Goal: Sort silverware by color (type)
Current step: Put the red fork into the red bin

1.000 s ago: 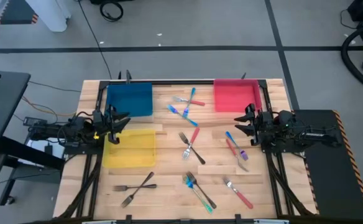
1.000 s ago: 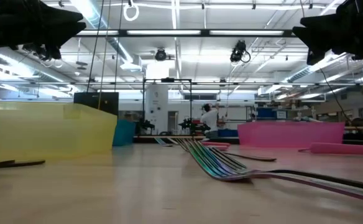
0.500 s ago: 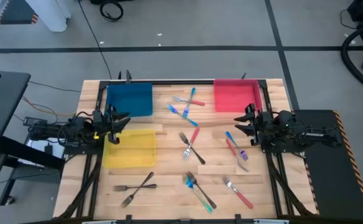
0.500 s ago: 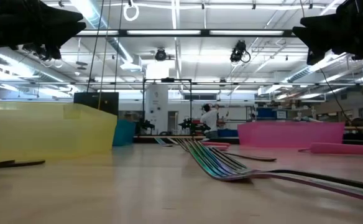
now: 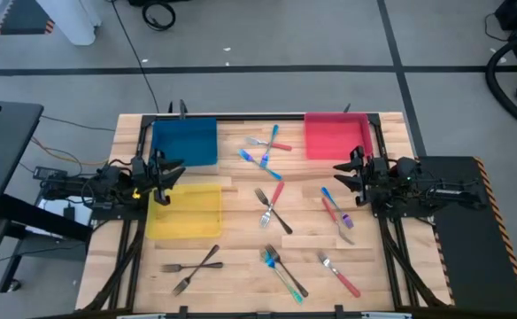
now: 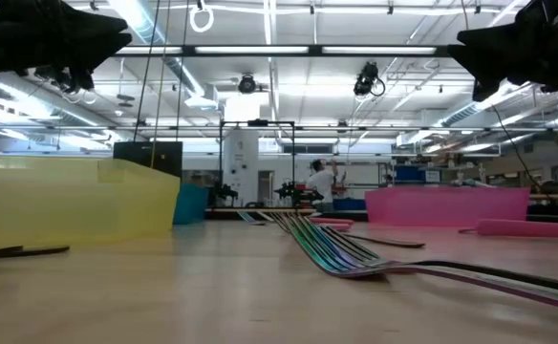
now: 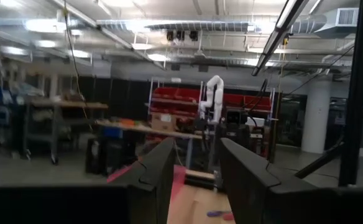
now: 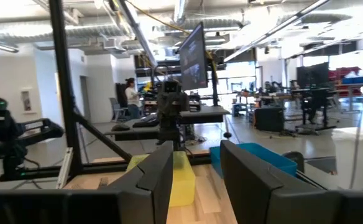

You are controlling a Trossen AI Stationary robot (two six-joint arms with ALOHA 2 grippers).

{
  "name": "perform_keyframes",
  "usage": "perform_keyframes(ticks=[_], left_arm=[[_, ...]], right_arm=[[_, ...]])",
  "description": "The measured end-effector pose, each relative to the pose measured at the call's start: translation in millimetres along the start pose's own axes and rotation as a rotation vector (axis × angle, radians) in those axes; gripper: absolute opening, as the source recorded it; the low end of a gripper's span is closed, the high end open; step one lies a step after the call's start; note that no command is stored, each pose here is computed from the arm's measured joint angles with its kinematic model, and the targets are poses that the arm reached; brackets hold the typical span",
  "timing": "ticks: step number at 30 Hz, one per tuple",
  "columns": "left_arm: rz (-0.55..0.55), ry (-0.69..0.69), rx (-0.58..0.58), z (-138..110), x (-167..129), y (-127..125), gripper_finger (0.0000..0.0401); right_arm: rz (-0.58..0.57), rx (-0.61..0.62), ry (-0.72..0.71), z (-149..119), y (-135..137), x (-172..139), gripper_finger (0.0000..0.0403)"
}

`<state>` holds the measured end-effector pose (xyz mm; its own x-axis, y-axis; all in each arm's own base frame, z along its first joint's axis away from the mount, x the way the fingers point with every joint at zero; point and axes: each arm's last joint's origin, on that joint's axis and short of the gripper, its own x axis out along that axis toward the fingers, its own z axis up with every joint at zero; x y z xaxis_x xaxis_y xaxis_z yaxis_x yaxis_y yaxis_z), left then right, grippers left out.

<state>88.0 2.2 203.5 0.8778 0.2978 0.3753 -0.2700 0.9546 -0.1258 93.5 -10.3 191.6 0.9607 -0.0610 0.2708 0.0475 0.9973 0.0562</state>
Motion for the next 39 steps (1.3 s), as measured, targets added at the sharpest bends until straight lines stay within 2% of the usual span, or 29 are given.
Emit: perform_keyframes(ticks=[3,8,15,21,27,32,36,39], left_arm=[[0.002,-0.024,0.044,2.5,-0.1,0.1,0.0131],[0.003,-0.041,0.04,4.2,-0.1,0.2,0.0131],[0.003,-0.035,0.042,3.7,-0.1,0.2,0.0131],[0.003,-0.036,0.026,3.8,-0.1,0.2,0.0131],[0.044,-0.086,0.059,9.2,-0.4,1.6,0.0131],[0.042,-0.08,-0.005,8.5,-0.3,1.6,0.0131],[0.043,-0.104,-0.033,10.9,-0.6,1.8,0.0131],[0.043,-0.103,-0.033,10.8,-0.6,1.8,0.0131]], right_arm=[[-0.033,-0.001,-0.016,1.3,-0.9,0.0,0.0141],[-0.047,0.031,-0.088,8.2,-1.0,-0.4,0.0141],[-0.045,0.016,-0.1,9.3,-0.8,-0.4,0.0141],[-0.168,0.122,-0.118,14.3,-4.2,-0.4,0.0141],[-0.232,0.153,0.012,30.3,-4.4,2.6,0.0141],[-0.256,0.155,0.165,45.3,-3.7,8.4,0.0141],[-0.279,0.22,0.316,55.2,-3.2,19.2,0.0141],[-0.231,0.302,0.41,62.2,-0.9,33.0,0.0141]])
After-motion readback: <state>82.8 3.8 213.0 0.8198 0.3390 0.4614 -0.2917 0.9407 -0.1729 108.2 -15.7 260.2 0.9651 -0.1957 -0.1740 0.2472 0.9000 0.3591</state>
